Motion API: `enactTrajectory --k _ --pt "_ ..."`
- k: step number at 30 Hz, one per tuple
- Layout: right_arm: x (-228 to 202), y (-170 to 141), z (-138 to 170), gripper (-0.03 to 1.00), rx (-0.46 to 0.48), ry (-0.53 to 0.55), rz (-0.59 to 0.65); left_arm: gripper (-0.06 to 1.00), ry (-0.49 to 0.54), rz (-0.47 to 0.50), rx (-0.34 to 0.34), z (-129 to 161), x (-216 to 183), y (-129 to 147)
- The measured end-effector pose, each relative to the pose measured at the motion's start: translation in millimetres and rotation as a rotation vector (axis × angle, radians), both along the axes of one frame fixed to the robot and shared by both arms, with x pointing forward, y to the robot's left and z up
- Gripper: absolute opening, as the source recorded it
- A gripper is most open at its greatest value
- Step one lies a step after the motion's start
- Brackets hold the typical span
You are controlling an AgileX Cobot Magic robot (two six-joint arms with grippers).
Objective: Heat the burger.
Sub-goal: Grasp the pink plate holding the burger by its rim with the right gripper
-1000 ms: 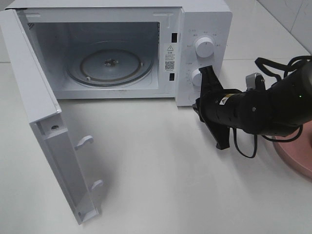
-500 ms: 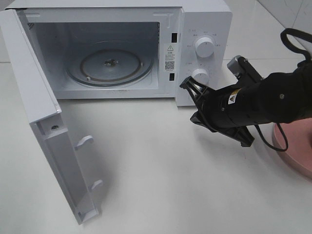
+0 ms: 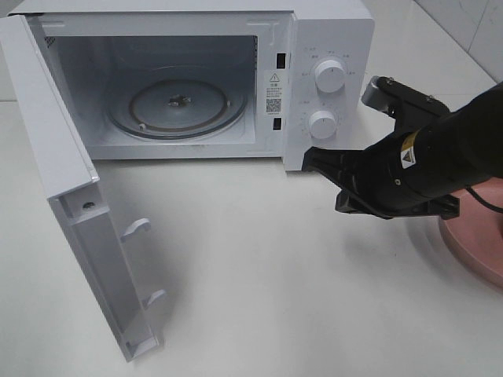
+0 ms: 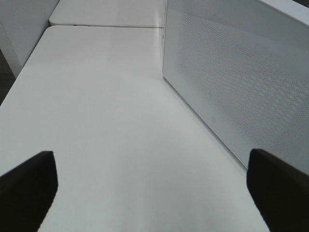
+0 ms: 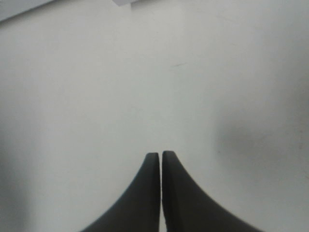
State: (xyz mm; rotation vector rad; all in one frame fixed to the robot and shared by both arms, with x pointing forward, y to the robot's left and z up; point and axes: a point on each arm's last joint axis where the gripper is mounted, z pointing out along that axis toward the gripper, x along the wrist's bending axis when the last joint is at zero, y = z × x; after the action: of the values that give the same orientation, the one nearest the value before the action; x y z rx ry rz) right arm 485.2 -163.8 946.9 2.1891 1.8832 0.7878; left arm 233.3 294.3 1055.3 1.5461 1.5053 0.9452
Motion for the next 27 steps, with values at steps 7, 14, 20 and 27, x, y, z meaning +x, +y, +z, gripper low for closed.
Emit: enactTrajectory --k 7,14,20,27 --pt "-17 -14 10 0.02 -0.167 0.085 0.114 0.99 0.0 0.0 0.0 0 0 0" --pt "-32 -25 19 0.03 -0.293 0.16 0.237 0.99 0.0 0.0 0.0 0 0 0" --pt "-39 -30 26 0.05 -0.365 0.174 0.349 0.99 0.0 0.0 0.0 0 0 0" --pt "-43 -33 27 0.29 -0.401 0.205 0.393 0.99 0.0 0.0 0.0 0 0 0"
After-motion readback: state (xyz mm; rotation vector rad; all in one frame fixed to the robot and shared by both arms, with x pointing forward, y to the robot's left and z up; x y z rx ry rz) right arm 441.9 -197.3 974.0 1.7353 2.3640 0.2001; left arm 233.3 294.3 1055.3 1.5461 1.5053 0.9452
